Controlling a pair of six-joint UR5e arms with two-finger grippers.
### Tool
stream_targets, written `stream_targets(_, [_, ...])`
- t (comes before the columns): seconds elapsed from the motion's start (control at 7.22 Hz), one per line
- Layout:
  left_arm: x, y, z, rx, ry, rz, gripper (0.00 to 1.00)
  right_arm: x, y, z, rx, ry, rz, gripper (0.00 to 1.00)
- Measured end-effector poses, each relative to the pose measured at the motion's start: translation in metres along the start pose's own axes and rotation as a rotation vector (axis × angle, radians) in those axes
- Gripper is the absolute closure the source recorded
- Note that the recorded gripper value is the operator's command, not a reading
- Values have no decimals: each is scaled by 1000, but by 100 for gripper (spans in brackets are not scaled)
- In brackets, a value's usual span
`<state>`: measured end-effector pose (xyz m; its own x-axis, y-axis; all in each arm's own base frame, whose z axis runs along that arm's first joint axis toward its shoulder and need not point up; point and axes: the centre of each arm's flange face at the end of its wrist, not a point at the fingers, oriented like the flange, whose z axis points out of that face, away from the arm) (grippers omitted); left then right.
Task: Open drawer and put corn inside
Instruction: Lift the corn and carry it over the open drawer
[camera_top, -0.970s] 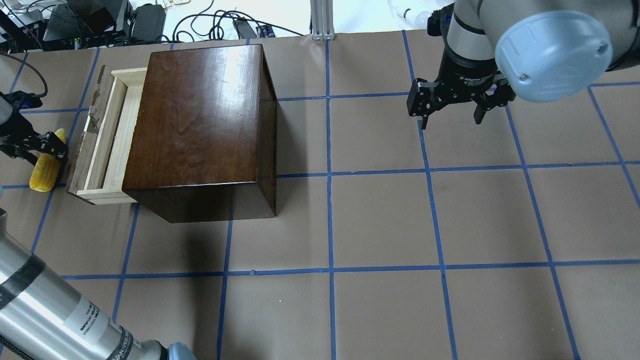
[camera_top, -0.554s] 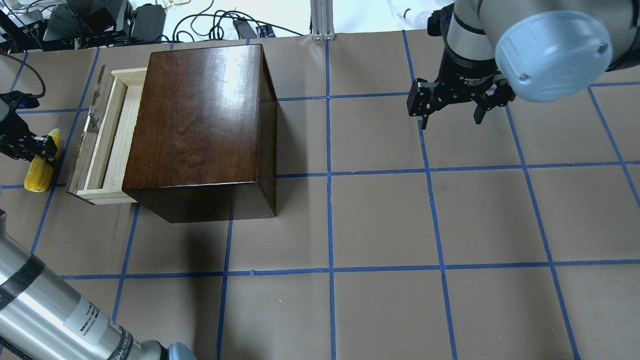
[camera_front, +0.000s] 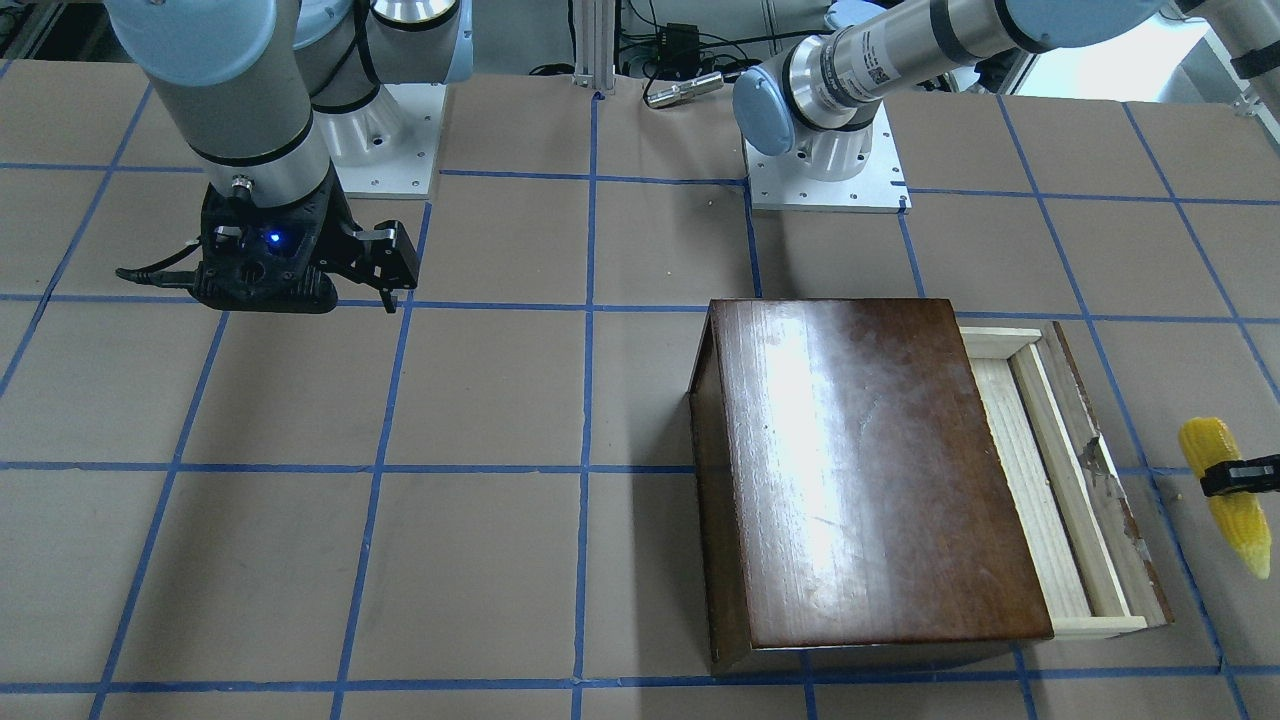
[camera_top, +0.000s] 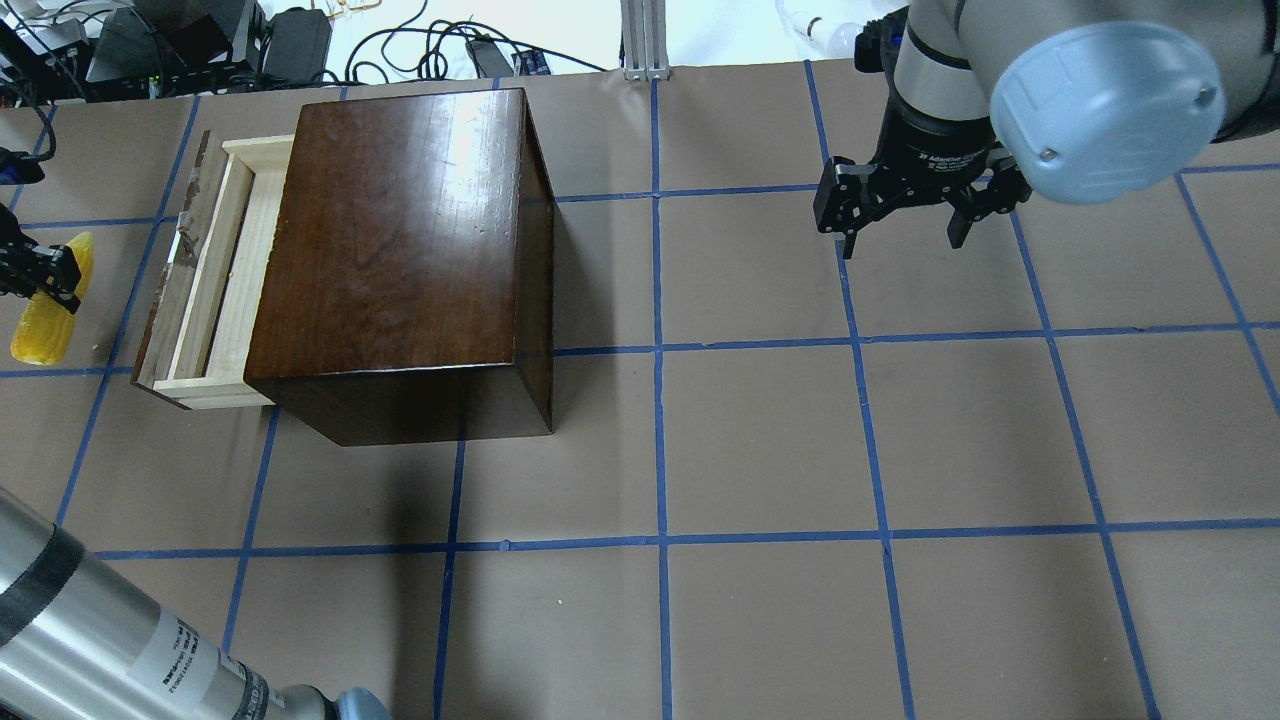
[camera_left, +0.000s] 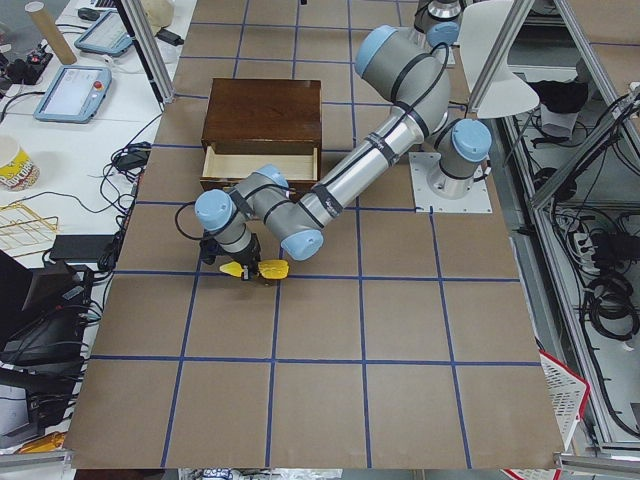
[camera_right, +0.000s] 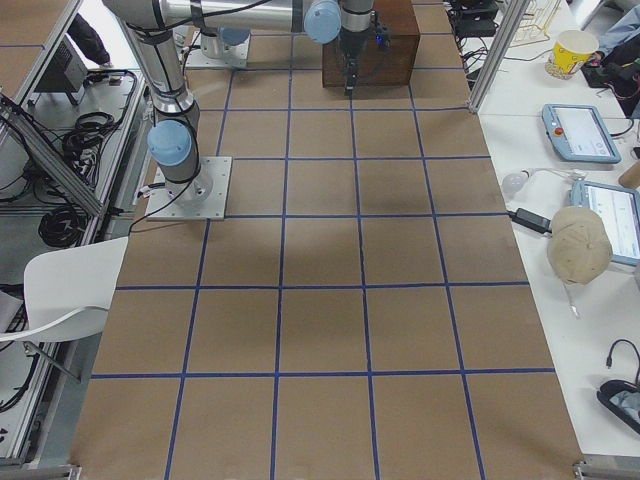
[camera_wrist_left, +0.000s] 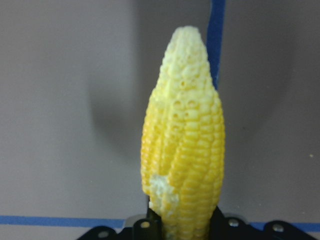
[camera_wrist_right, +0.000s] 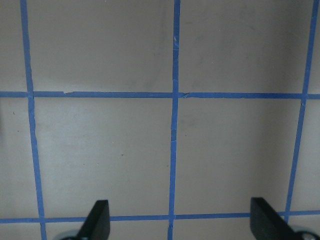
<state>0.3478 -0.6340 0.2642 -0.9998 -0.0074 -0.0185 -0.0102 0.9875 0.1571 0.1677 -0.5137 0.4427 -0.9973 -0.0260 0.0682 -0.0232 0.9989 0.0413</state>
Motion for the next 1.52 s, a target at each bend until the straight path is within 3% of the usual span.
stream_targets(0.42, [37, 17, -75, 75, 30, 25, 91, 0, 0, 0, 1, -1, 0, 0])
stream_targets(0.83, [129, 26, -169, 120, 5, 85, 91, 0, 0, 0, 0, -2, 0, 0])
stream_targets(1.11, [199, 17, -184, 120, 17, 50, 91, 0, 0, 0, 0, -2, 0, 0])
stream_targets(1.52, [246, 0, -147, 74, 105, 9, 87, 0, 0, 0, 0, -2, 0, 0])
